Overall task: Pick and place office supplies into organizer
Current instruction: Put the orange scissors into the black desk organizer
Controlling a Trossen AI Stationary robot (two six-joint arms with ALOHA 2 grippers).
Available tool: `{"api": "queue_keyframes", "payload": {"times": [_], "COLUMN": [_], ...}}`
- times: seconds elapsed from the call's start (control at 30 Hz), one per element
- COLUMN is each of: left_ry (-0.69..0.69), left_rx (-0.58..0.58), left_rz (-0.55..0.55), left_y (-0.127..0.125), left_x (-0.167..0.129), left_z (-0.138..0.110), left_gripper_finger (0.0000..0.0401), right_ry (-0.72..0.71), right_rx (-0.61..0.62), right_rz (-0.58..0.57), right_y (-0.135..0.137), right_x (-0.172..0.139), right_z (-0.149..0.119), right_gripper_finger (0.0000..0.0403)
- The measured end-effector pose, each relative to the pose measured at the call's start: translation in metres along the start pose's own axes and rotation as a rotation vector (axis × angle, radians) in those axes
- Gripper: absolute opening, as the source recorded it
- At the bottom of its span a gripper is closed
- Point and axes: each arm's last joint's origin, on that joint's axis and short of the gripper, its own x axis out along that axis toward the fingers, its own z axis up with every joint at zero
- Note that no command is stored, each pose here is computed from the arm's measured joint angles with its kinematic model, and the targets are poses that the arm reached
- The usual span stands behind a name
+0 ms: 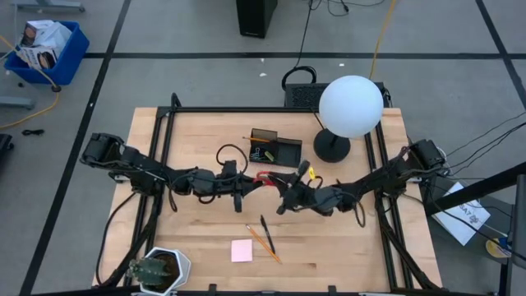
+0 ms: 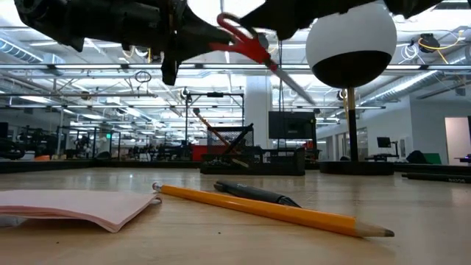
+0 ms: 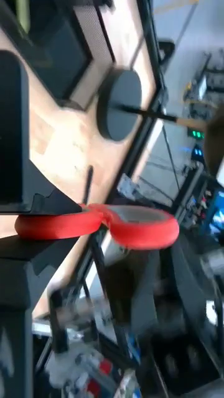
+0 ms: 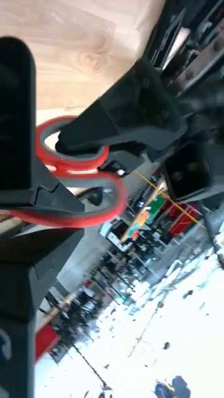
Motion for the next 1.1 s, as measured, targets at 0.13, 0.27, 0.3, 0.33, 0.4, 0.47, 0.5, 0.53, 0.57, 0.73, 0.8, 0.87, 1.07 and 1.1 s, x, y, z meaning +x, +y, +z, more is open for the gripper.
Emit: {"api": "queue_keyframes", "payload": {"times": [0.13, 0.27, 0.3, 0.33, 0.4, 0.47, 0.5, 0.53, 0.57, 0.73, 0.8, 0.87, 1.07, 1.1], "left_ry": [0.002, -0.012, -0.014, -0.021, -0.035, -0.044, -0.049, -0.061, -0.074, -0.131, -0.132, -0.139, -0.071, -0.047], "left_rx": [0.003, 0.002, 0.006, 0.005, 0.014, 0.029, 0.034, 0.032, 0.029, 0.046, 0.058, 0.057, 0.039, 0.045], "left_rz": [0.022, 0.054, 0.064, 0.075, 0.098, 0.122, 0.133, 0.141, 0.146, 0.163, 0.181, 0.207, 0.336, 0.363], "left_y": [0.001, 0.002, 0.003, 0.004, 0.006, 0.009, 0.010, 0.012, 0.013, 0.018, 0.021, 0.026, 0.041, 0.043], "left_x": [-0.001, -0.001, -0.001, -0.001, 0.000, 0.000, -0.001, -0.001, -0.001, -0.007, -0.013, -0.018, -0.030, -0.031], "left_z": [0.000, 0.001, 0.001, 0.002, 0.003, 0.005, 0.007, 0.010, 0.013, 0.031, 0.040, 0.049, 0.081, 0.086], "left_gripper_finger": [0.0027, 0.0027, 0.0027, 0.0027, 0.0026, 0.0026, 0.0026, 0.0027, 0.0027, 0.0029, 0.0026, 0.0026, 0.0028, 0.0028], "right_ry": [-0.008, -0.016, -0.033, -0.049, -0.075, -0.094, -0.103, -0.113, -0.121, -0.097, -0.078, -0.067, -0.054, -0.054], "right_rx": [0.016, -0.019, -0.026, -0.028, -0.016, -0.005, -0.002, 0.000, -0.002, -0.005, -0.008, -0.016, -0.031, -0.031], "right_rz": [-0.033, -0.040, -0.026, -0.012, 0.014, 0.036, 0.048, 0.060, 0.069, 0.048, 0.030, 0.020, 0.009, 0.009], "right_y": [-0.006, -0.008, -0.007, -0.006, -0.004, -0.001, 0.000, 0.002, 0.003, 0.006, 0.005, 0.005, 0.005, 0.005], "right_x": [-0.015, -0.035, -0.041, -0.047, -0.058, -0.067, -0.071, -0.075, -0.079, -0.089, -0.089, -0.089, -0.089, -0.089], "right_z": [0.014, 0.026, 0.030, 0.034, 0.040, 0.044, 0.045, 0.047, 0.048, 0.050, 0.050, 0.049, 0.049, 0.049], "right_gripper_finger": [0.0051, 0.0058, 0.0058, 0.0058, 0.0057, 0.0055, 0.0054, 0.0053, 0.0052, 0.0052, 0.0051, 0.0050, 0.0049, 0.0049]}}
